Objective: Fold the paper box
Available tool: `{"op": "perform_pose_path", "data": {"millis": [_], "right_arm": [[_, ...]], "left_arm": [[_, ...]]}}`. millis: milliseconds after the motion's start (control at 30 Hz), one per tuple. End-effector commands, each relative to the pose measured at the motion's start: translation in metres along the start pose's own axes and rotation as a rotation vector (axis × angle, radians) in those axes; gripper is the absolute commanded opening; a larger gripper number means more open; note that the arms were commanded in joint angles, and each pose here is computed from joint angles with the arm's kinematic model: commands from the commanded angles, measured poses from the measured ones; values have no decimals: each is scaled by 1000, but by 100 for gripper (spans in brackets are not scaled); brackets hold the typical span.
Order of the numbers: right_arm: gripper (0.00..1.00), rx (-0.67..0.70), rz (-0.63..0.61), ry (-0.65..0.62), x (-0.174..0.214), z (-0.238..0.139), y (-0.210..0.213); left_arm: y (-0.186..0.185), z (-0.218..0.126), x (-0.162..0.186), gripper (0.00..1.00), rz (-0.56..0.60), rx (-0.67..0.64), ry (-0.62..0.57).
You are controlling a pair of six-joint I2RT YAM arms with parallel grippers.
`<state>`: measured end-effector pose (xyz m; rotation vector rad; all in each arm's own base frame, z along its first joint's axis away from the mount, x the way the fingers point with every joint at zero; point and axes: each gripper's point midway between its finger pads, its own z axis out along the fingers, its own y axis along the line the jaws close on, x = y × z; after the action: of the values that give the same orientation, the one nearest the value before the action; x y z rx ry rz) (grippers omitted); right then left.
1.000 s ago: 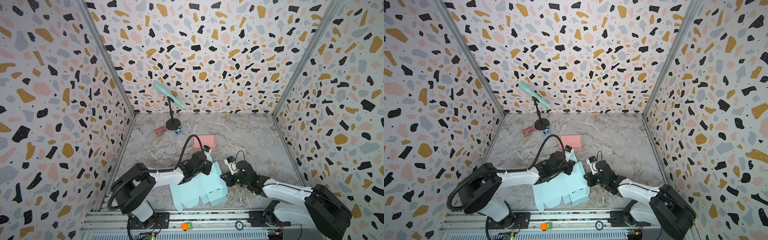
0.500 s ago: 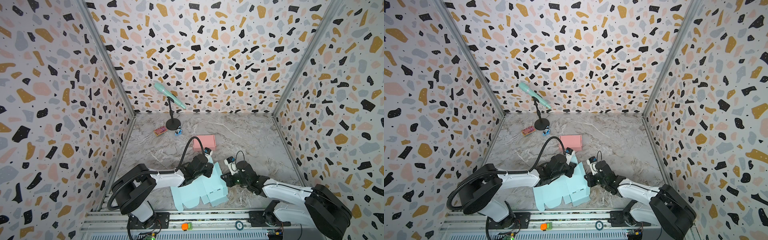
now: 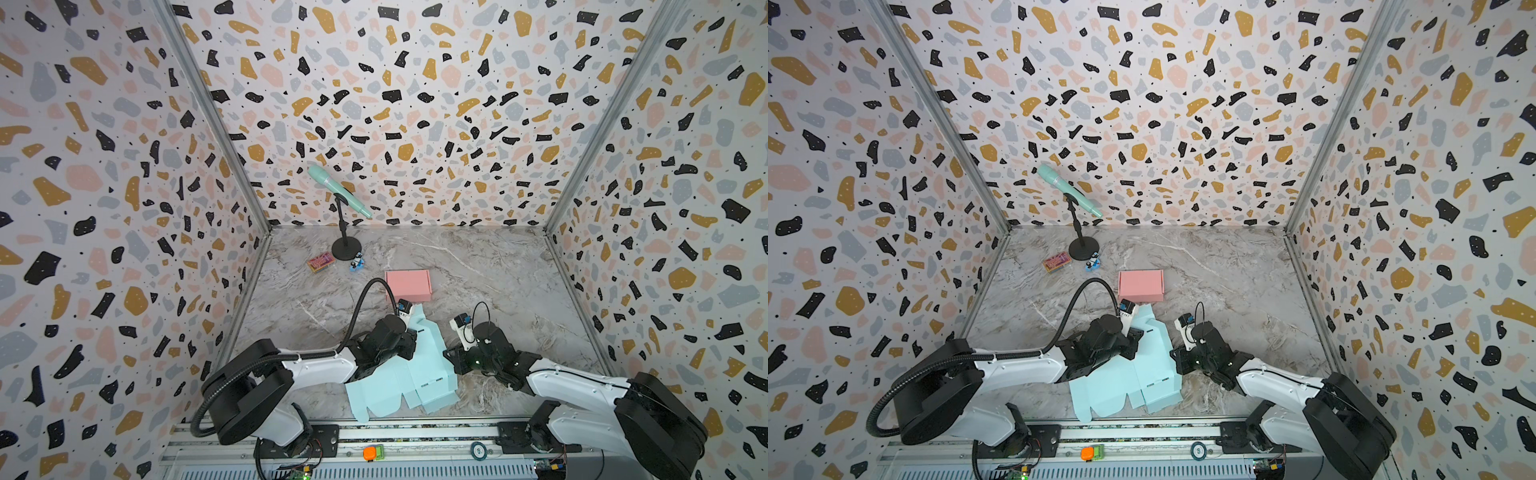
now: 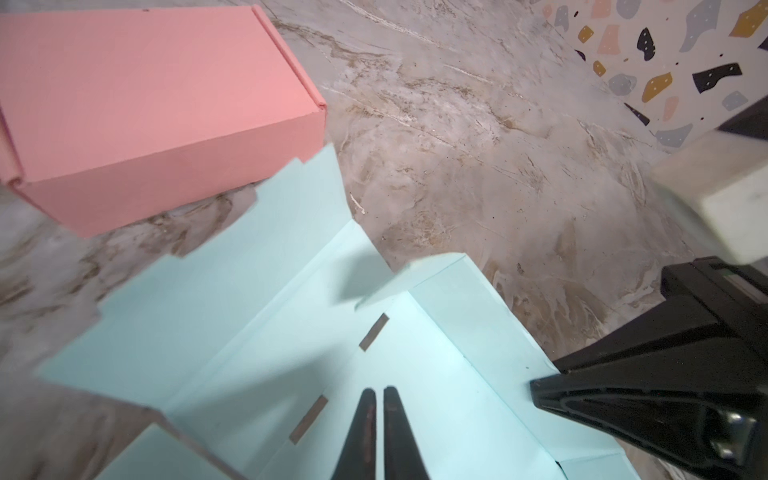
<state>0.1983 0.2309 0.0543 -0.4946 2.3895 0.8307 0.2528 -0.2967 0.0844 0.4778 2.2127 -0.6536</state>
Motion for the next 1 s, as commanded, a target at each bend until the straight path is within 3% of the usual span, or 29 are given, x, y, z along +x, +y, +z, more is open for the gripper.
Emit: {"op": "perform_pose_path", "data": {"millis": [0,133,333,667,967], "right_arm": [[8,7,-32,-23,-12,-6,5],[8,19,-41,-26,-13,-10,4],[8,22,-44,-34,-16,-14,5],[8,23,-45,-28,-17,-13,6],[8,24,-45,-28,-17,-12,6]], "left_arm": [[12,-10,-5,21,-31,-31,-33],[31,-20,-6,45,-85,-45,-56],[38,-33,-11,63,-97,-24,-83],[63,-31,-9,67,-104,-88,-74],[50,-17,-7,63,-82,-16,-38]]}}
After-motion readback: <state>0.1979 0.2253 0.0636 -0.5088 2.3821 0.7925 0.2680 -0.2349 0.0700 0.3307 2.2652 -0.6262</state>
